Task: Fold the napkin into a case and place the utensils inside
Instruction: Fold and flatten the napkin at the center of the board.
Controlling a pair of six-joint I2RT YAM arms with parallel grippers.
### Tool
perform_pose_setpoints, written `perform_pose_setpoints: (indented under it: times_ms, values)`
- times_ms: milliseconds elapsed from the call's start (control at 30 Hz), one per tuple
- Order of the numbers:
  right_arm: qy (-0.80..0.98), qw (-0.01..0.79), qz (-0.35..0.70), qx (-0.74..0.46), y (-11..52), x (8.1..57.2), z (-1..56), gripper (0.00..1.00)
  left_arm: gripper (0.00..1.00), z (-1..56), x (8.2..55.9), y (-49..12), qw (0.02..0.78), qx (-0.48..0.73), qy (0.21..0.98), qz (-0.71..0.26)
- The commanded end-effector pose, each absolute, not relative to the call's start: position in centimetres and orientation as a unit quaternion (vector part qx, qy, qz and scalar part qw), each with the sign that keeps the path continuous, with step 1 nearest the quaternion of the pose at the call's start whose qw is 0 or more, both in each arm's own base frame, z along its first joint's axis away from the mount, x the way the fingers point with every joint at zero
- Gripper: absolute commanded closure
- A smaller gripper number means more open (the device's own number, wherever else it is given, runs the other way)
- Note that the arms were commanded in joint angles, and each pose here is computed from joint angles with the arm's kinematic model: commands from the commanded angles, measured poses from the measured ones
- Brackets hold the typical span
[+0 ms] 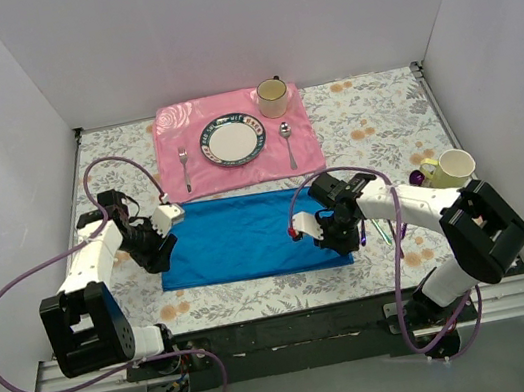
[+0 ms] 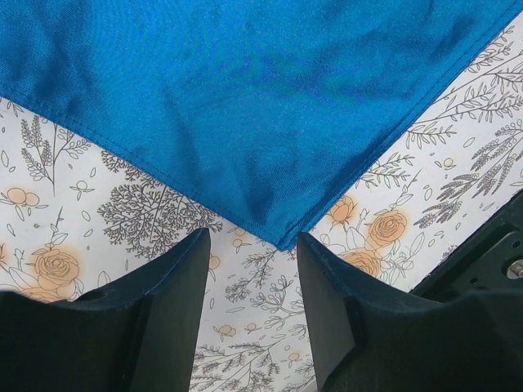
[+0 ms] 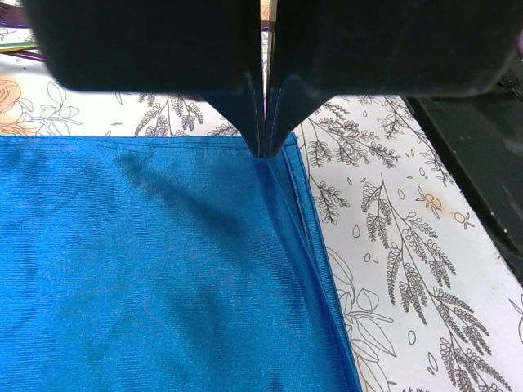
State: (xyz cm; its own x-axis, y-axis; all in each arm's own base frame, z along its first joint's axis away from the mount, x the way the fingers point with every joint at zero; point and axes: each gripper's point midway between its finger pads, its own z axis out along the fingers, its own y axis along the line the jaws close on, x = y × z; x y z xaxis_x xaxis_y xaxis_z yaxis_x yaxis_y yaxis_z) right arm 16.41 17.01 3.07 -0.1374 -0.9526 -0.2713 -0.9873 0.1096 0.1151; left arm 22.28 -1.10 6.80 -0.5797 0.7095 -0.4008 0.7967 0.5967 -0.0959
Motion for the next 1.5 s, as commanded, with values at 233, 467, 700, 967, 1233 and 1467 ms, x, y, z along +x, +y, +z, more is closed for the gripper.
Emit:
perform_pose_setpoints:
  times_ms: [233,467,700,967,1233,1467]
  values:
    - [0.728,0.06,0.141,-0.669,16.1,14.9,4.1,0.99,0.55,7.0,22.7,-1.3,0.175,0.432,0.874,-0.136]
    - [0.73,0.057,0.142,-0.666,16.2,15.0,4.0,0.88,0.54,7.1,22.7,-1.3,0.177,0.433,0.874,-0.136]
    - [0.729,0.06,0.147,-0.665,17.4,15.4,3.7,0.54,0.54,7.2,22.8,-1.3,0.177,0.433,0.874,-0.136]
    - [0.724,0.053,0.126,-0.677,17.4,15.6,2.5,0.57,0.54,7.2,22.8,-1.3,0.176,0.434,0.873,-0.136]
    - [0.725,0.054,0.116,-0.676,17.1,15.7,2.6,0.83,0.54,7.0,22.8,-1.3,0.177,0.434,0.873,-0.135]
    - [0.724,0.052,0.12,-0.677,16.7,15.1,3.6,0.99,0.54,7.1,22.8,-1.3,0.178,0.435,0.873,-0.135]
